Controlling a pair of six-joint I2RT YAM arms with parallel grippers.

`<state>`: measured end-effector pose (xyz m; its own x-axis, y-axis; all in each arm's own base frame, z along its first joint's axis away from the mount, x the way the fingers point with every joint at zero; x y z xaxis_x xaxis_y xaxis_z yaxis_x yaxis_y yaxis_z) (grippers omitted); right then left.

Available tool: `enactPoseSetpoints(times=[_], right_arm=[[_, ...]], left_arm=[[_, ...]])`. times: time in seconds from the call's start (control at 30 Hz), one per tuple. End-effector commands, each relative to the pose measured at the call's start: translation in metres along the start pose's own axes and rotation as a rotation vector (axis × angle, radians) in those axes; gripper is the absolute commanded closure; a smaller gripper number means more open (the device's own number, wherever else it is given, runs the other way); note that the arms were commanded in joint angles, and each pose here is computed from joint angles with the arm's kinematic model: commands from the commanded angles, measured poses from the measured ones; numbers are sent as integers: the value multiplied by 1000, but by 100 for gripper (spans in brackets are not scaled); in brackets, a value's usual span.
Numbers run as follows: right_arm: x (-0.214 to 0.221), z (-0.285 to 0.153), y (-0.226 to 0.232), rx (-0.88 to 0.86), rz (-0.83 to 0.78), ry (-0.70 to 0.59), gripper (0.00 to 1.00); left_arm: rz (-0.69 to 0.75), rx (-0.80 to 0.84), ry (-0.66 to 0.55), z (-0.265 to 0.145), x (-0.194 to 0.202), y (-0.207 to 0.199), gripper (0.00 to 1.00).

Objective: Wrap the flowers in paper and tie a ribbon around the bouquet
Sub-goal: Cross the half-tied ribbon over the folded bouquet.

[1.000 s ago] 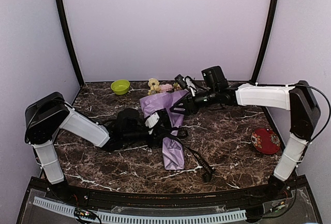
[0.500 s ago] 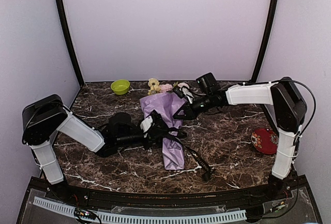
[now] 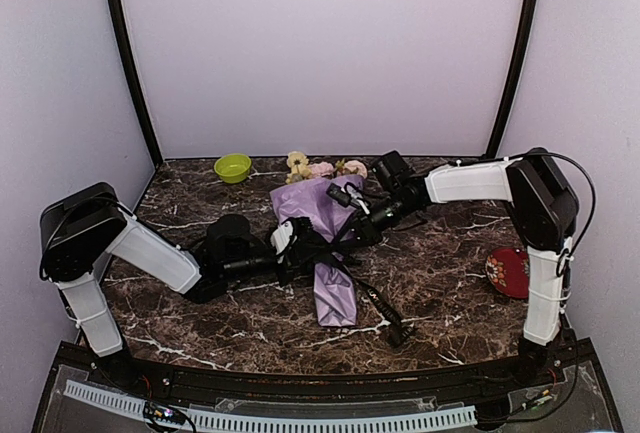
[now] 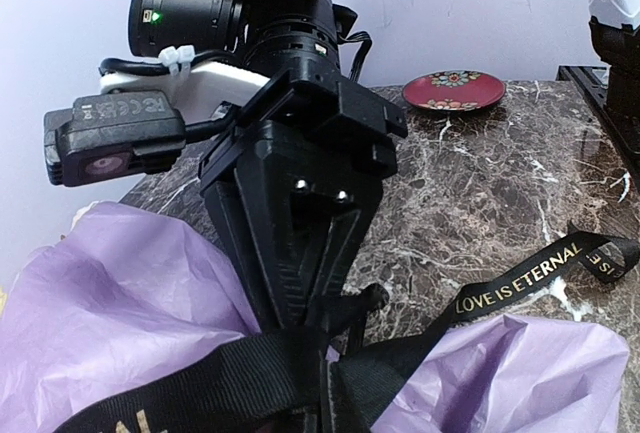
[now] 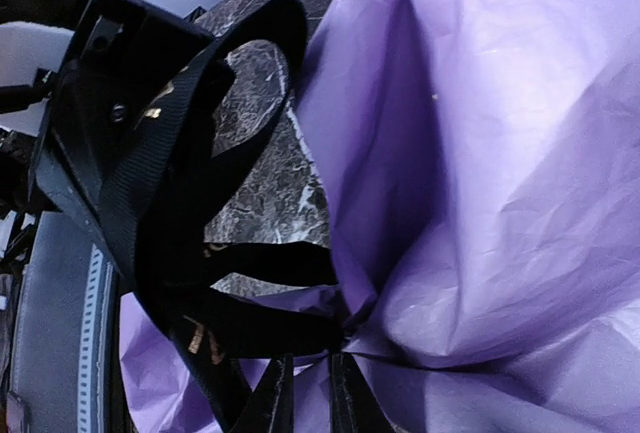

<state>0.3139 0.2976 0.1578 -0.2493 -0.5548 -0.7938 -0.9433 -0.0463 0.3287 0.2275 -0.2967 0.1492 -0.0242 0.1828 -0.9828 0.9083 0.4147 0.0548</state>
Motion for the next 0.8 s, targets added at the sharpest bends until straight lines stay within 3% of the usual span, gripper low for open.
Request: enactPoseSetpoints(times=[0.0,0.3,0.77], right_arm=[[2,5,12,-146,-38,-10,86],[3,11,17,-153,-32,-60,82],[3,24,25,-190,-32,-40,64]], left_arm=[[39,-12,-77,0,-15,3,100],[13,3,-71,0,-12,3,100],[4,-3,-63,-3,-9,2,100]])
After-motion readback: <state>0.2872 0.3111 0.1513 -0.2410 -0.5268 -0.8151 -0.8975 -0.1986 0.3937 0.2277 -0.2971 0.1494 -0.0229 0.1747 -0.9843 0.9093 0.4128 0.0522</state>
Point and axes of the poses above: each gripper's point midway between its finger pads, its own z axis out along the fingers, its own y axis along the line the jaws close on, x = y × z, the point moved 10 cm from there along -z, back along the fingers, and after that the axes turned 12 degrees about -z, right-handed, at the moved point
